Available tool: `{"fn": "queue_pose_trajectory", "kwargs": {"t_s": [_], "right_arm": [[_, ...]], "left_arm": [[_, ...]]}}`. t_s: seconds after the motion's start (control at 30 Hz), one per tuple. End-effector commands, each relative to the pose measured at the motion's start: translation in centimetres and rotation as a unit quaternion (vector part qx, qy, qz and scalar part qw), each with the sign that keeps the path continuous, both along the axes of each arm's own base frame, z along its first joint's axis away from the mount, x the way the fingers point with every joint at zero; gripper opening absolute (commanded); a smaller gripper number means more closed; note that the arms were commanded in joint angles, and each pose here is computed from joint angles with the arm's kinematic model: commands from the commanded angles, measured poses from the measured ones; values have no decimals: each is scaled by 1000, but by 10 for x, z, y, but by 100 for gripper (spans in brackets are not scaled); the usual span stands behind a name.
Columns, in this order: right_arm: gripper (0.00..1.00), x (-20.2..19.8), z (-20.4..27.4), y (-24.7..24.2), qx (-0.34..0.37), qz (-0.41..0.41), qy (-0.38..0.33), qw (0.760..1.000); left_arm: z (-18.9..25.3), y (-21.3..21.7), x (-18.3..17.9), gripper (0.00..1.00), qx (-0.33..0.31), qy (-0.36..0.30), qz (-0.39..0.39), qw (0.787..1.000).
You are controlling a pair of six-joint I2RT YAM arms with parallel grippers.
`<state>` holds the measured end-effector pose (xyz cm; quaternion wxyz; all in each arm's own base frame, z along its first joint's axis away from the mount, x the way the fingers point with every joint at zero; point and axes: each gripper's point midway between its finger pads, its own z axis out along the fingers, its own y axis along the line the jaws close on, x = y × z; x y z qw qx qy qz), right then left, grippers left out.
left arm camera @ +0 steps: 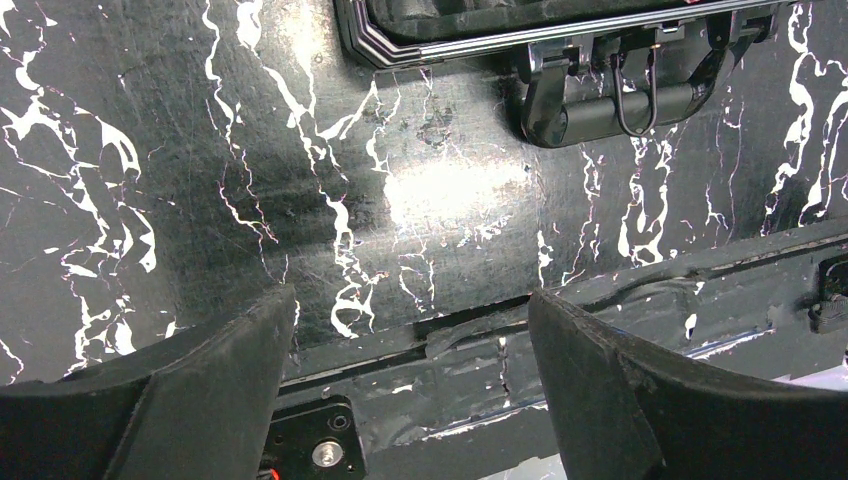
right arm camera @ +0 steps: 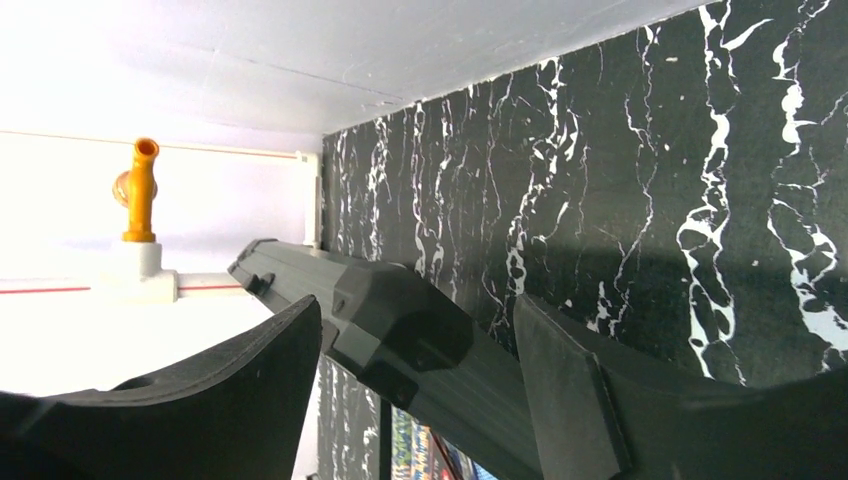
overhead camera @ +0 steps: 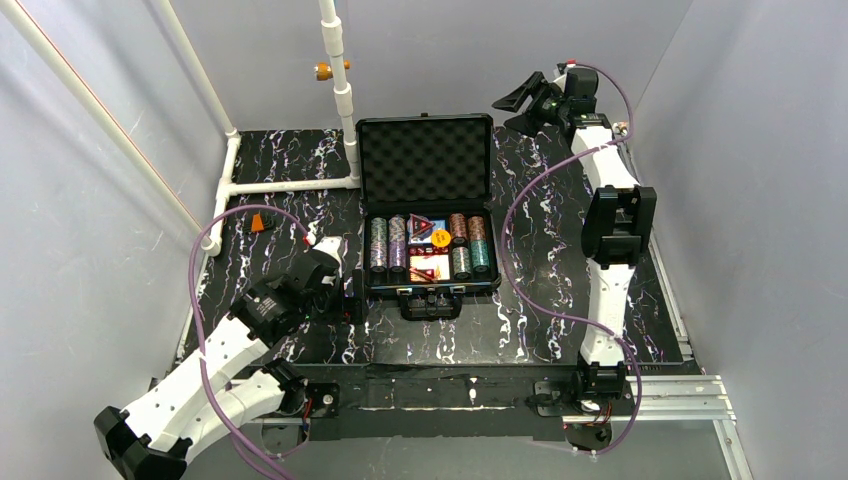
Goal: Pack up texas hold em set
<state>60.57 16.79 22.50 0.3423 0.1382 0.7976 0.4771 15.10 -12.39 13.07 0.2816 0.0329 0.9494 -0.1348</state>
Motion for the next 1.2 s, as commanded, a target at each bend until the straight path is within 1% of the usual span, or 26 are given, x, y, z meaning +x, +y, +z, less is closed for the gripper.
{"fn": "queue_pose_trajectory", "kwargs": {"t_s": [0.0, 0.17, 0.27, 0.4, 0.5, 0.83, 1.17], "right_arm": [[75, 18, 8, 3, 33, -28, -17, 999], [72, 32, -7, 6, 53, -28, -7, 998], [71, 37, -20, 11, 66, -12, 4, 998], [68, 32, -38, 19, 80, 21, 23, 996], [68, 21, -48, 26, 92, 58, 36, 993], [68, -18, -24, 62, 122, 195, -4, 973], [68, -43, -2, 67, 119, 232, -24, 965]], "left_arm": [[-4, 4, -2, 84, 5, 2, 4, 1000], [-5, 4, -2, 84, 7, 4, 3, 1000], [-5, 4, -2, 84, 7, 4, 3, 1000], [-3, 5, -1, 84, 6, -2, 4, 1000], [-3, 6, -1, 84, 7, -5, 5, 1000], [-3, 4, 0, 84, 4, -7, 2, 1000], [-1, 4, 0, 84, -2, -14, 0, 1000]]}}
